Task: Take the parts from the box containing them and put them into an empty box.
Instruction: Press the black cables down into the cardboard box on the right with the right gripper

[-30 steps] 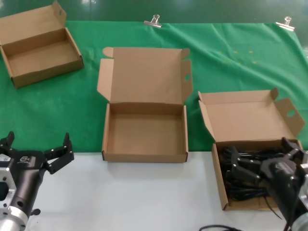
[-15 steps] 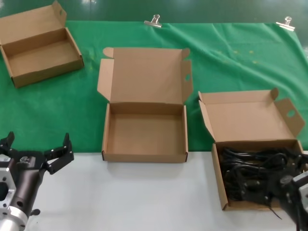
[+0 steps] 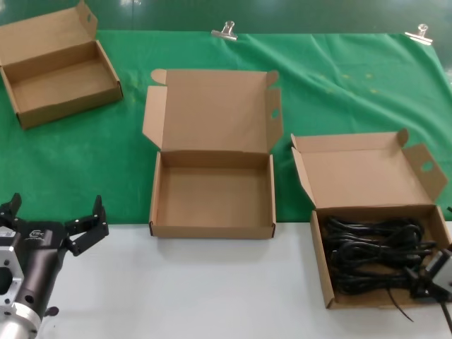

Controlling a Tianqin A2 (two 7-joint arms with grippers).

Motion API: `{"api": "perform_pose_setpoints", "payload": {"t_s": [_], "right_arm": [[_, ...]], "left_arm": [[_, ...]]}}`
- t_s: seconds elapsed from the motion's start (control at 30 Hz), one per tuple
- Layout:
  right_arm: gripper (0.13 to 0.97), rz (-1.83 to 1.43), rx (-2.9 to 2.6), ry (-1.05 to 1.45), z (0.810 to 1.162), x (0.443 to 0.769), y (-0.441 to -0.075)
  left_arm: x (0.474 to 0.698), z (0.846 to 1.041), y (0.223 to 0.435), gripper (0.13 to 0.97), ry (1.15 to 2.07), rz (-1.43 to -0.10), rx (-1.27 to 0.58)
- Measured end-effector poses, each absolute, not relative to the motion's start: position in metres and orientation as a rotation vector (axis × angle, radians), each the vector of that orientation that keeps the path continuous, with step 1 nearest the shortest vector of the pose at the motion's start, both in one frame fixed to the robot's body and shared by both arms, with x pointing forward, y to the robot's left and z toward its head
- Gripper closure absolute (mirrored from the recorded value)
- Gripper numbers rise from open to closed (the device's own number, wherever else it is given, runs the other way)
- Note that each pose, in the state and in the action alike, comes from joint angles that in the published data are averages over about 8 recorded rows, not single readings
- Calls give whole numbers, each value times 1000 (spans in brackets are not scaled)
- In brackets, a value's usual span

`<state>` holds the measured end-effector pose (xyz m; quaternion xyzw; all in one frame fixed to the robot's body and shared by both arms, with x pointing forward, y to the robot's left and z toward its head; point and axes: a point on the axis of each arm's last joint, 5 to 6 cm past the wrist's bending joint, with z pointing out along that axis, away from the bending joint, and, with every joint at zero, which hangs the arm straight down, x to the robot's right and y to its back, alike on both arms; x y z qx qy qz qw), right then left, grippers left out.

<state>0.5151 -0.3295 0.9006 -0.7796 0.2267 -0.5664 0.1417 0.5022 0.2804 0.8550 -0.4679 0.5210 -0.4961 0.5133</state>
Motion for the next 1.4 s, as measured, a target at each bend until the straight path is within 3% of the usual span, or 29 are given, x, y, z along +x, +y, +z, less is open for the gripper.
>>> {"api": "perform_pose_setpoints", "payload": {"t_s": [0.6, 1.4], "right_arm": [[130, -1760, -2368, 440, 912, 551, -316], [130, -1712, -2403, 356, 906, 543, -321]], "left_arm": [[502, 855, 280, 132, 1253, -1193, -1125], [502, 855, 280, 132, 1253, -1193, -1125]]}}
